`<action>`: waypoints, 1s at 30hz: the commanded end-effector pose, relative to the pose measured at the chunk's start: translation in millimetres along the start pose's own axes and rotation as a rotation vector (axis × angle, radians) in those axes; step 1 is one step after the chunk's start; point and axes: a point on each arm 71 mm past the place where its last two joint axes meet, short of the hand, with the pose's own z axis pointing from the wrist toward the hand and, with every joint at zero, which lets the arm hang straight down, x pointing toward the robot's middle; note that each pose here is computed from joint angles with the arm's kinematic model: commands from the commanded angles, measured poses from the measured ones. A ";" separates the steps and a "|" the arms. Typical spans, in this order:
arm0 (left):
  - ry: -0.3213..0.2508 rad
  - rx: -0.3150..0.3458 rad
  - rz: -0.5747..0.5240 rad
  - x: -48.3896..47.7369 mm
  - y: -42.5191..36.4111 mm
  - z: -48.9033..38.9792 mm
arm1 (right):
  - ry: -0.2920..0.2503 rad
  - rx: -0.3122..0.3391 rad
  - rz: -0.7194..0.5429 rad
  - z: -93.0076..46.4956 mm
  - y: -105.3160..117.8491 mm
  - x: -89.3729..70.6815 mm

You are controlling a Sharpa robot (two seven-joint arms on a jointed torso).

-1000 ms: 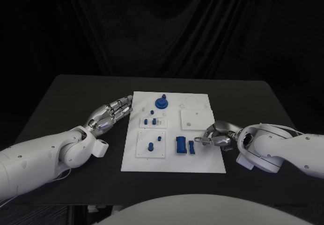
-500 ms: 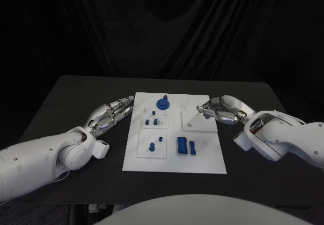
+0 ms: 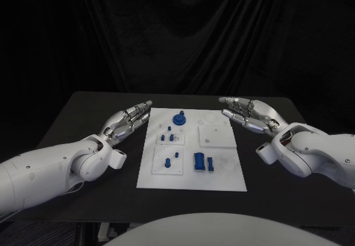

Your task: Assemble the parts on the task board

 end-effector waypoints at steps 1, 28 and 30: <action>-0.010 0.003 0.001 1.5 -1.0 1.8 | -0.010 0.004 0.005 2.5 0.8 0.6; -0.549 -0.040 0.013 26.7 -49.2 45.9 | -0.439 0.124 0.460 85.9 10.0 31.2; -0.565 -0.045 0.011 27.6 -50.8 46.7 | -0.445 0.127 0.467 86.8 10.1 31.9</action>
